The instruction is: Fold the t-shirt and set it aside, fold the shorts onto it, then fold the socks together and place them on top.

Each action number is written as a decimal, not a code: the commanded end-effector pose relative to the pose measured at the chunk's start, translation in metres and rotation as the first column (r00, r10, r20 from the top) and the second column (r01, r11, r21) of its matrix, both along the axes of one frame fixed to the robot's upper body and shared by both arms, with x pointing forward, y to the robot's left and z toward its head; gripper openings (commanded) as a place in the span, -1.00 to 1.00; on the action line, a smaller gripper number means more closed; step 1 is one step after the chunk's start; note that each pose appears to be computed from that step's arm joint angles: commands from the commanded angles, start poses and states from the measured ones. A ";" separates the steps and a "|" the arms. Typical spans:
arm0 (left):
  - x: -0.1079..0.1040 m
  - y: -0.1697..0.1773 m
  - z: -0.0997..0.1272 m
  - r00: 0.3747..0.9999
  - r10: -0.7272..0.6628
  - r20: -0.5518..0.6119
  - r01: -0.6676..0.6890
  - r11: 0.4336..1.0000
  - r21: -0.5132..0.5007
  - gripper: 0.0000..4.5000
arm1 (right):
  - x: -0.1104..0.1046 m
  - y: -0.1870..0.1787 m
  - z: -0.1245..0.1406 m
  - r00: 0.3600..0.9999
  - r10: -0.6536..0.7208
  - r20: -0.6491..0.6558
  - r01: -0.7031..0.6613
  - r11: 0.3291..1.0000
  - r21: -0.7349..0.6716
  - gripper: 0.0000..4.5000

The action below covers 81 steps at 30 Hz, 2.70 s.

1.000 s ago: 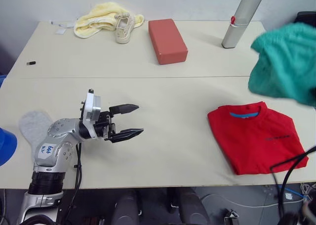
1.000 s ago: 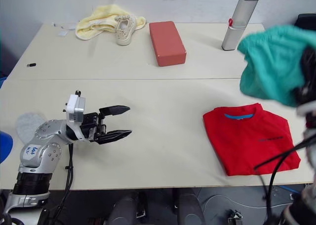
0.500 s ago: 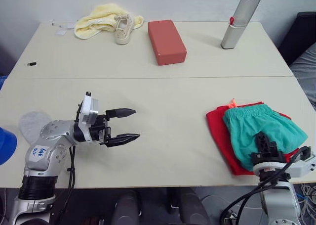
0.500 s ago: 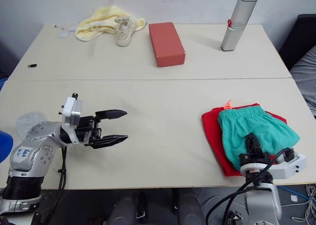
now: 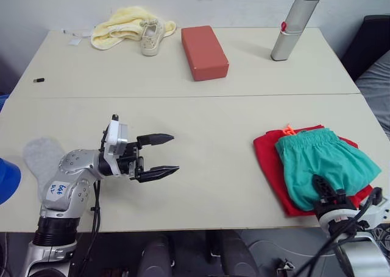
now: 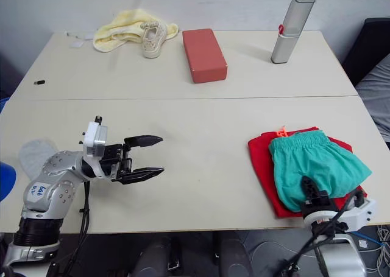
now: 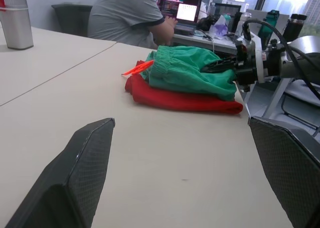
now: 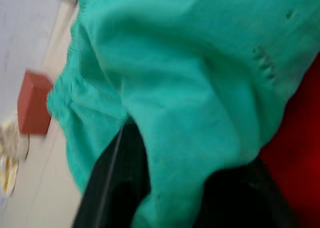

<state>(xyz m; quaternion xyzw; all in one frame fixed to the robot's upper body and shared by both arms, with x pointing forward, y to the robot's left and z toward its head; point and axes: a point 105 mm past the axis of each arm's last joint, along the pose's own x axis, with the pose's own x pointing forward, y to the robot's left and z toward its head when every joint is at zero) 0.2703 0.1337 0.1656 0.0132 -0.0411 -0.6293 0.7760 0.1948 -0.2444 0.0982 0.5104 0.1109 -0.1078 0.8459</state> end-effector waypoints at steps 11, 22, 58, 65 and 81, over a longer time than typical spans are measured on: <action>0.012 0.001 -0.002 0.998 0.009 0.063 -0.009 1.000 -0.006 1.00 | -0.074 -0.065 0.061 0.855 0.452 -0.256 -0.515 0.679 -0.522 0.98; 0.007 0.054 -0.002 0.960 0.259 0.109 -0.267 0.962 0.062 1.00 | -0.014 -0.007 0.088 0.497 0.862 -0.097 -0.308 0.071 -0.949 0.98; -0.110 0.264 -0.034 -0.006 0.856 -0.516 -0.962 0.136 0.238 1.00 | 0.008 0.102 0.069 -0.150 0.987 0.056 0.013 0.058 -0.998 0.98; -0.088 0.264 -0.055 -0.139 0.822 -0.552 -0.890 0.141 0.434 1.00 | 0.009 0.106 0.078 -0.123 0.990 0.068 0.030 0.072 -0.997 0.98; -0.043 0.167 -0.071 0.174 0.715 -0.677 -0.761 0.534 0.368 -0.25 | 0.014 0.096 0.082 -0.045 0.999 0.027 0.037 0.029 -0.999 1.00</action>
